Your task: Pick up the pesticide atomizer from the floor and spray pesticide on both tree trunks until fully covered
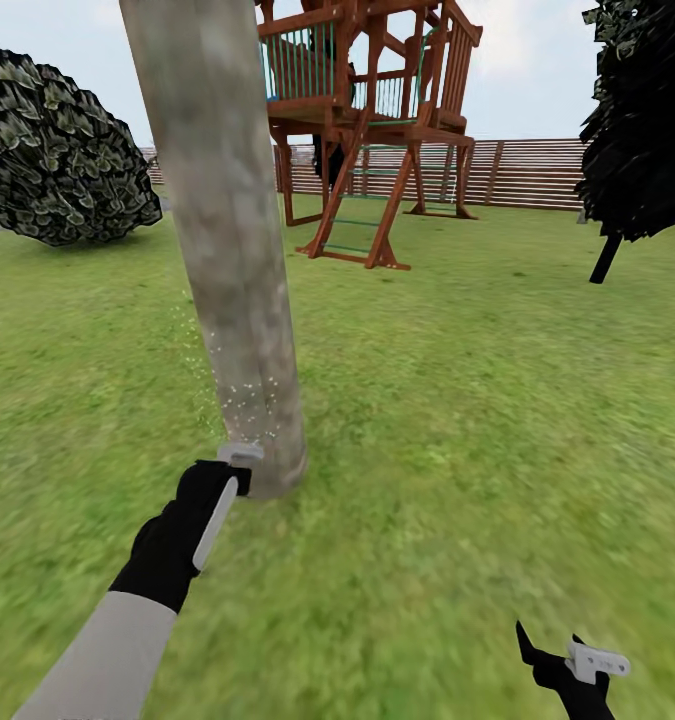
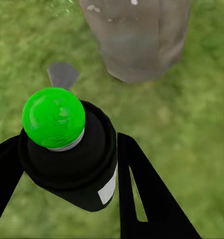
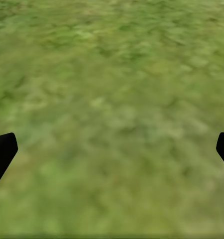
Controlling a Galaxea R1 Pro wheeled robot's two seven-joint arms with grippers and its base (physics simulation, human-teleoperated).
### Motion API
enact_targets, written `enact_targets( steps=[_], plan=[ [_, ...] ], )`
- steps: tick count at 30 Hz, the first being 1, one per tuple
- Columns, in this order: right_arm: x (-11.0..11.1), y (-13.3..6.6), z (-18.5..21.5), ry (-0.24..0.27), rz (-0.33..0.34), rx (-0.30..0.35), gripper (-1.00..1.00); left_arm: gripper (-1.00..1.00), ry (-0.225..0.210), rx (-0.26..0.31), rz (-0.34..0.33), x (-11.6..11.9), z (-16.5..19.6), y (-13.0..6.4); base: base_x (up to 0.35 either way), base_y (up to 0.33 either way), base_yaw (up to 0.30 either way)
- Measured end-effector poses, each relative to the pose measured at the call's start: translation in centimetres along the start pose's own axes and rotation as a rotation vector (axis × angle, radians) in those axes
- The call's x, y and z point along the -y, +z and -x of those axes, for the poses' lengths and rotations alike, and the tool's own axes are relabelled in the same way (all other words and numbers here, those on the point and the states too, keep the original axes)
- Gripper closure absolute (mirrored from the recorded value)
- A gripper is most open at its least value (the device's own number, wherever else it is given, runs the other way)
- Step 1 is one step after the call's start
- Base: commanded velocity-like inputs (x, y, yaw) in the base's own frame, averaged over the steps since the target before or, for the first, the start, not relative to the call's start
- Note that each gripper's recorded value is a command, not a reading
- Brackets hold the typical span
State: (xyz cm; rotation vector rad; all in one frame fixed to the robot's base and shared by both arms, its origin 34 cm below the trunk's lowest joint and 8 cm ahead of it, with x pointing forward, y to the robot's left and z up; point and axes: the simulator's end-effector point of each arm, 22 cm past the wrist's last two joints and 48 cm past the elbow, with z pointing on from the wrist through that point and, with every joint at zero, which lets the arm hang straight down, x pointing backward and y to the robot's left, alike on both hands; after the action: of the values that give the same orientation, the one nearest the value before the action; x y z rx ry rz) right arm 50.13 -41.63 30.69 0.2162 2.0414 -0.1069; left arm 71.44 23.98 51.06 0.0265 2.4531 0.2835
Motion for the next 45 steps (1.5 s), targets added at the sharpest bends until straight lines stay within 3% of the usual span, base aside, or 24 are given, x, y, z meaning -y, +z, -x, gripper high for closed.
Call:
enact_targets(
  steps=[4, 7, 10, 13, 19, 29, 32, 33, 38, 40, 43, 45],
  plan=[
    [0.0, 0.0, 0.0, 0.001, 0.000, 0.000, -1.00, 1.00, 0.030, 0.051, -0.058, 3.9, 2.0, -1.7, -0.194, 0.000, 0.000],
    [0.0, 0.0, 0.0, 0.001, 0.000, -0.001, -1.00, 1.00, 0.009, 0.125, -0.092, 5.5, 5.0, -4.1, -0.051, 0.000, 0.000],
    [0.0, 0.0, 0.0, 0.000, 0.000, 0.000, -1.00, 1.00, -0.028, 0.202, -0.083, 3.8, 8.0, -6.2, -0.004, 0.000, 0.000],
    [0.0, 0.0, 0.0, 0.000, 0.000, 0.000, -1.00, 1.00, -0.089, 0.242, -0.081, 2.1, 9.5, -7.4, 0.000, 0.000, 0.000],
    [0.0, 0.0, 0.0, 0.000, 0.000, 0.000, -1.00, 1.00, -0.026, 0.270, -0.124, 5.6, 10.2, -9.0, -0.211, 0.000, 0.000],
    [0.0, 0.0, 0.0, 0.000, 0.000, 0.000, -1.00, 1.00, -0.064, 0.379, -0.085, 2.7, 16.7, -11.9, -0.016, 0.000, 0.000],
    [0.0, 0.0, 0.0, 0.000, 0.001, -0.001, -1.00, 1.00, -0.157, 0.354, -0.053, -1.2, 16.4, -10.8, 0.000, 0.000, 0.000],
    [0.0, 0.0, 0.0, 0.001, 0.001, -0.001, -1.00, 1.00, -0.174, 0.349, -0.063, -1.2, 16.2, -10.6, 0.000, 0.000, 0.000],
    [0.0, 0.0, 0.0, 0.001, 0.000, -0.001, -1.00, 1.00, -0.070, 0.394, -0.145, 5.2, 17.3, -13.1, 0.000, 0.000, 0.000],
    [0.0, 0.0, 0.0, 0.001, 0.001, -0.001, -1.00, 1.00, -0.052, 0.401, -0.151, 6.1, 17.4, -13.5, 0.000, 0.000, 0.000],
    [0.0, 0.0, -0.1, 0.001, 0.001, -0.001, -1.00, 1.00, 0.011, 0.423, -0.170, 8.4, 17.4, -14.5, 0.000, 0.000, 0.000],
    [0.0, 0.0, -0.1, 0.001, 0.001, -0.001, -1.00, 1.00, 0.009, 0.432, -0.148, 7.5, 17.6, -14.6, 0.000, 0.000, 0.000]
  ],
)
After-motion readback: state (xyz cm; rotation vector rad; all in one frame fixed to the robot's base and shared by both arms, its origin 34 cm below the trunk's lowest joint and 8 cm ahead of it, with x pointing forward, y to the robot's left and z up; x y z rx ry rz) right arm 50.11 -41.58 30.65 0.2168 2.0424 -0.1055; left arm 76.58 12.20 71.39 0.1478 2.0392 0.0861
